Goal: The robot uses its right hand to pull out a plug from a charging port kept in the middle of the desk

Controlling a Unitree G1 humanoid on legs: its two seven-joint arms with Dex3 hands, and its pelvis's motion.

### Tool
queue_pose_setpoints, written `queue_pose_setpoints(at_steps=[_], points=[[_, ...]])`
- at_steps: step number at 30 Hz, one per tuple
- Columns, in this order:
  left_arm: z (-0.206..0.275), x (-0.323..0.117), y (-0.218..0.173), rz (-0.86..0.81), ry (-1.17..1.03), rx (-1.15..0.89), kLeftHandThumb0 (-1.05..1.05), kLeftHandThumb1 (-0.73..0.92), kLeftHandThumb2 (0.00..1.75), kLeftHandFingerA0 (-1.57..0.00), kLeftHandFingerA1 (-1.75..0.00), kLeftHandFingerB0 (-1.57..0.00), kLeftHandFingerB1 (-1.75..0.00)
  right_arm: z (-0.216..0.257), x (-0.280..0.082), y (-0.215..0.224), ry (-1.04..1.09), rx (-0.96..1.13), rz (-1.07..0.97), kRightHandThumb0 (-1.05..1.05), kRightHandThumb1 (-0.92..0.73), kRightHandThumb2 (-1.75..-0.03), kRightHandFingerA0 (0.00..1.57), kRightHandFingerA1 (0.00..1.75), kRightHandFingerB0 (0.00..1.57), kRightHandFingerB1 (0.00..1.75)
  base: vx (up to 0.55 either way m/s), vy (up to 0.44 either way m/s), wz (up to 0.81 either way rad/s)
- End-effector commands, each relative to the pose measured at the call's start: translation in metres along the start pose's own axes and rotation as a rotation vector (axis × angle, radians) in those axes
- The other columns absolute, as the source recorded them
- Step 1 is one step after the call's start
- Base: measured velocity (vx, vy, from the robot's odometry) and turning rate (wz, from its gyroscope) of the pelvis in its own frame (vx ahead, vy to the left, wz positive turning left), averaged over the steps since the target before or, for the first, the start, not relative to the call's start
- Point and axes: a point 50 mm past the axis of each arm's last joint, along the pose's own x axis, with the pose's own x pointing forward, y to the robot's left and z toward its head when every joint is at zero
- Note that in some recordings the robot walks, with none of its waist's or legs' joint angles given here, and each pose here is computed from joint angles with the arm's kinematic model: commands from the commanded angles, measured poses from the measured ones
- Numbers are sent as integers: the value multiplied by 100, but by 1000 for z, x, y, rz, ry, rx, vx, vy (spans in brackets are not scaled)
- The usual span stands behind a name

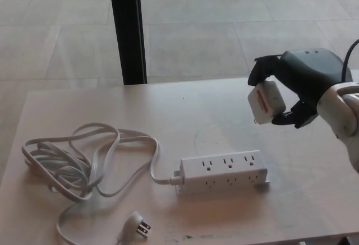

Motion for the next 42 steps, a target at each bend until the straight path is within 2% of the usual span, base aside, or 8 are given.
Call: queue_pose_setpoints(at_steps=[1,6,13,16,17,29,34,42], points=[[0,-1,4,4,-15,-3,-86,92,78,-66,-53,-48,-41,-18,-13,-3,24,2,12,-31,-48,-69,97,175,90,66,0,0,0],[0,-1,5,8,-17,-14,-86,92,78,-66,-53,-46,-41,-39,-24,3,80,24,44,-26,-47,-85,91,175,83,148,0,0,0],[-1,-2,5,10,-18,-26,-86,92,77,-68,-55,-47,-42,-75,-50,34,199,-38,149,-31,-53,-78,90,163,90,77,0,0,0],[-1,-2,5,16,-17,-18,-85,92,78,-67,-55,-47,-42,-86,-60,53,251,18,172,-29,-52,-77,89,175,86,127,0,0,0],[-1,-2,5,15,-20,-14,-86,92,78,-66,-56,-47,-43,-90,-63,59,283,53,189,-34,-43,-98,116,129,95,102,0,0,0],[-1,-2,5,19,-20,-22,-87,92,80,-67,-57,-46,-43,-95,-75,105,349,326,211,-28,-41,-116,94,150,99,100,0,0,0],[-5,-3,5,25,-5,-44,-86,92,76,-67,-54,-49,-42,-90,-74,105,348,317,205,-41,-59,-62,78,152,35,40,0,0,0],[-7,-3,6,28,-2,-32,-84,92,77,-70,-57,-51,-43,-94,-71,99,391,240,268,-80,-48,-85,68,120,0,8,0,0,0]])
